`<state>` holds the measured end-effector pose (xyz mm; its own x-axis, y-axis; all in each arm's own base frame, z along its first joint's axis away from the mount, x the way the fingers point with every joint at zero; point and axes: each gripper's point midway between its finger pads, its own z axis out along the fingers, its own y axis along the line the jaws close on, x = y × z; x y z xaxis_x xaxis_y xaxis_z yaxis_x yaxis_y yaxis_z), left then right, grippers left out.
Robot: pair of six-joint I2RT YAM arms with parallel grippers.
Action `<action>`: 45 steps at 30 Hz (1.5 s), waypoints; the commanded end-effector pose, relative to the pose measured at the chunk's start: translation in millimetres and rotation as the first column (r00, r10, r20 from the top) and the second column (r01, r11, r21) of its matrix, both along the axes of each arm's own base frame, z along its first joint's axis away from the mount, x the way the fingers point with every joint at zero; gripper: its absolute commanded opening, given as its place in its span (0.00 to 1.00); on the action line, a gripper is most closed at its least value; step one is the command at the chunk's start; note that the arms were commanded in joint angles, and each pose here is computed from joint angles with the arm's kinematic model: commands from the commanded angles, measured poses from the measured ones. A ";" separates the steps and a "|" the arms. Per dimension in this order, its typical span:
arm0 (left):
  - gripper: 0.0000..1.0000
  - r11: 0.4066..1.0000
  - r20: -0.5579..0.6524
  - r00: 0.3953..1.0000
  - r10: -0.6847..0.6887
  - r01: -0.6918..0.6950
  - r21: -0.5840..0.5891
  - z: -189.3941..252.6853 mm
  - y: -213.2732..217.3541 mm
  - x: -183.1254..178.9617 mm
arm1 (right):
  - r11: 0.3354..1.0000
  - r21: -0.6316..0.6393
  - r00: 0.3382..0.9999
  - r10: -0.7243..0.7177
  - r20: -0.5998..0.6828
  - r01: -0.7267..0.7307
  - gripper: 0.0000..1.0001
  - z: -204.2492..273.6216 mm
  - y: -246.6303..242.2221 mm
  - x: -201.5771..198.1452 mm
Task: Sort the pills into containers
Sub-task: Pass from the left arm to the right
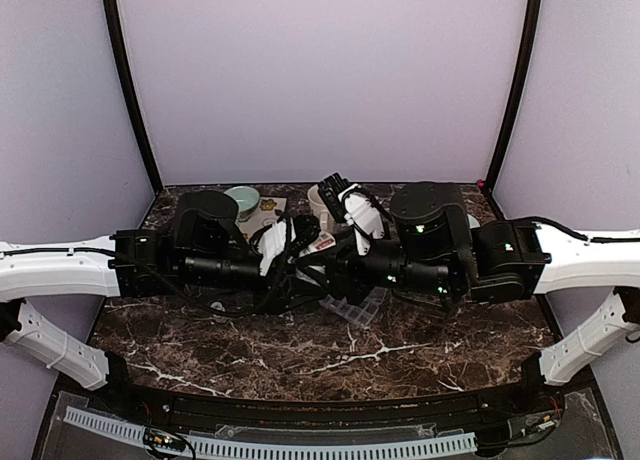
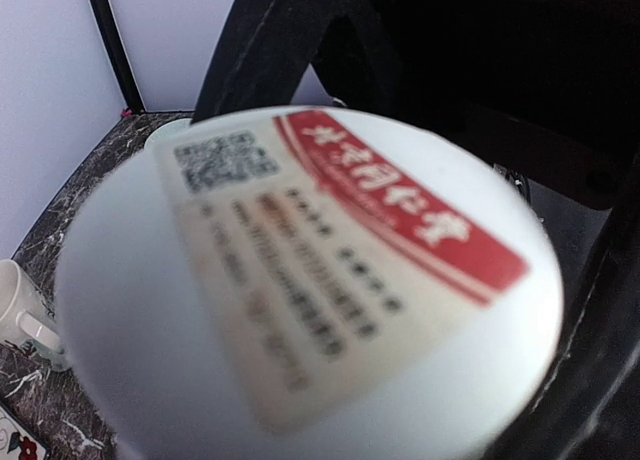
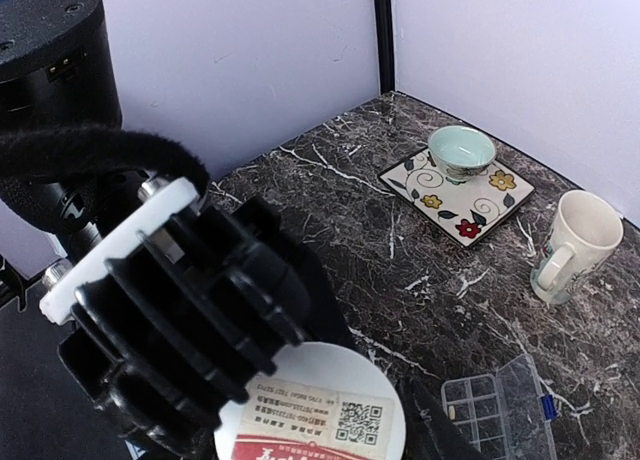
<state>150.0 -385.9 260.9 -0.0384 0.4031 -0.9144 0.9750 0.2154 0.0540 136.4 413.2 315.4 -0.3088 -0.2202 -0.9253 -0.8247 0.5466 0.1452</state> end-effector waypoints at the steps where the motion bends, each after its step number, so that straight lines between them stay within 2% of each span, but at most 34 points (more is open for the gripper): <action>1: 0.00 0.998 0.021 1.000 -0.023 0.025 -0.062 25.7 -7.1 -1.3 | 0.998 0.043 0.999 0.037 -0.020 -0.036 0.26 1.2 9.1 -2.5; 7: 0.00 0.997 0.027 1.000 0.012 -0.010 -0.071 26.5 -5.3 4.0 | 0.998 0.045 0.999 0.043 -0.031 -0.041 0.13 -1.4 10.8 -2.3; 8: 0.02 0.997 0.031 0.999 0.024 -0.022 -0.076 27.8 -4.3 5.8 | 0.998 0.045 0.999 0.042 -0.031 -0.041 0.10 -1.4 10.7 -1.9; 12: 0.26 0.994 0.042 0.997 0.057 -0.053 -0.092 29.4 0.7 9.4 | 0.998 0.053 0.999 0.034 -0.033 -0.032 0.04 -1.3 9.8 -0.3; 18: 0.48 0.993 0.049 0.995 0.086 -0.081 -0.091 26.4 4.6 13.1 | 0.998 0.055 0.999 0.022 -0.035 -0.020 0.00 -3.2 9.6 2.6; 28: 0.74 0.991 0.048 0.992 0.117 -0.113 -0.071 19.4 6.8 18.2 | 0.999 0.054 0.999 -0.004 -0.034 0.006 0.00 -3.7 8.8 7.9; 34: 0.80 0.988 0.048 0.987 0.150 -0.148 -0.043 11.6 10.7 23.1 | 0.998 0.054 0.999 -0.039 -0.027 0.040 0.00 -2.8 6.1 14.5; 39: 0.81 0.979 0.029 0.979 0.200 -0.200 0.022 -10.4 18.9 28.5 | 0.991 0.027 0.992 -0.129 -0.013 0.130 0.00 -4.7 -1.1 29.9; 45: 0.84 0.936 0.037 0.938 0.344 -0.346 0.070 -30.7 40.7 45.3 | 0.965 0.000 0.965 -0.261 0.001 0.261 0.00 -10.8 -17.1 54.1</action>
<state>184.3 -367.7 239.7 -0.1122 0.4290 -0.8963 0.8990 0.4280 0.0923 165.7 408.6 288.9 -0.3570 -0.2145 -0.9091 -0.7442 0.6535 0.1381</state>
